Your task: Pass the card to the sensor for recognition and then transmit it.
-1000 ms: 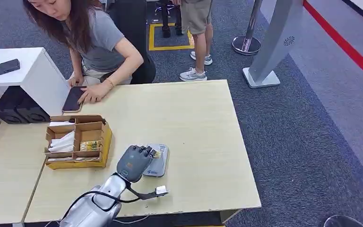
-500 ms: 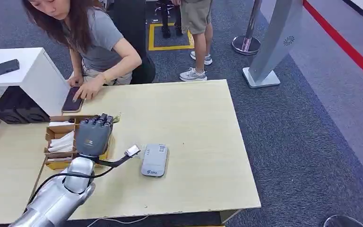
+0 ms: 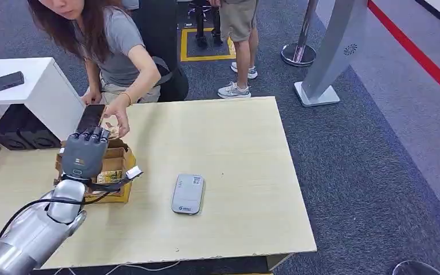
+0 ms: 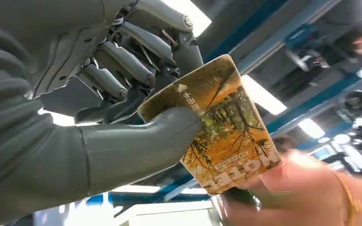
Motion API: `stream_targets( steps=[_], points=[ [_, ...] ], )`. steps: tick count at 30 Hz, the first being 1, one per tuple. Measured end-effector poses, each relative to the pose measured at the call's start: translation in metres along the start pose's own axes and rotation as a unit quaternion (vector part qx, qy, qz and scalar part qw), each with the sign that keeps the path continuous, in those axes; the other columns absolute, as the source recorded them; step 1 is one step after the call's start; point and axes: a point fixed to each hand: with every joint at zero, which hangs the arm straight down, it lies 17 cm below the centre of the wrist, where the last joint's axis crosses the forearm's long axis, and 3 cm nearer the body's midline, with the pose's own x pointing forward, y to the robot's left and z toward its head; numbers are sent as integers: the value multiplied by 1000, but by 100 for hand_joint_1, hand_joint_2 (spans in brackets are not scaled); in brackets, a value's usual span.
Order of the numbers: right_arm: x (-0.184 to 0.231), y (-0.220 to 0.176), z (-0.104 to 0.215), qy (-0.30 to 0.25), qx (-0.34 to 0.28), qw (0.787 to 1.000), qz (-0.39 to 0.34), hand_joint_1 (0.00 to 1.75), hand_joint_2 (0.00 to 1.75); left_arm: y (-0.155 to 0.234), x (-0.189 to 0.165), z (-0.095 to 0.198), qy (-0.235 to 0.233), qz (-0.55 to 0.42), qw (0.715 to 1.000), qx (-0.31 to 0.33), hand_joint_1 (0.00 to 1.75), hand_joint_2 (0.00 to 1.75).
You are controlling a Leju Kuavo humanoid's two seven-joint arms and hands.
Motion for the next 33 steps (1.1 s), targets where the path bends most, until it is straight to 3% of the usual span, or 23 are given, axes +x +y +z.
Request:
stream_targets(
  steps=[7,8,9,10,24,33],
  points=[
    [1,3,1,1,5,1000,6,0,0,-20,-20,3,4,-17,1000,-25,175,175],
    [1,3,1,1,5,1000,7,0,0,-21,-22,3,6,-17,999,-26,119,175],
    [1,3,1,1,6,1000,7,0,0,-21,-23,3,7,-18,999,-27,86,175],
    [1,4,1,1,7,1000,7,0,0,-22,-24,3,9,-18,999,-28,0,175],
    [2,7,2,-1,8,1000,10,0,0,-25,-28,5,14,-19,999,-32,0,175],
    [0,8,3,8,9,1000,15,0,0,-23,-20,22,15,-7,999,-32,0,175]
  ],
)
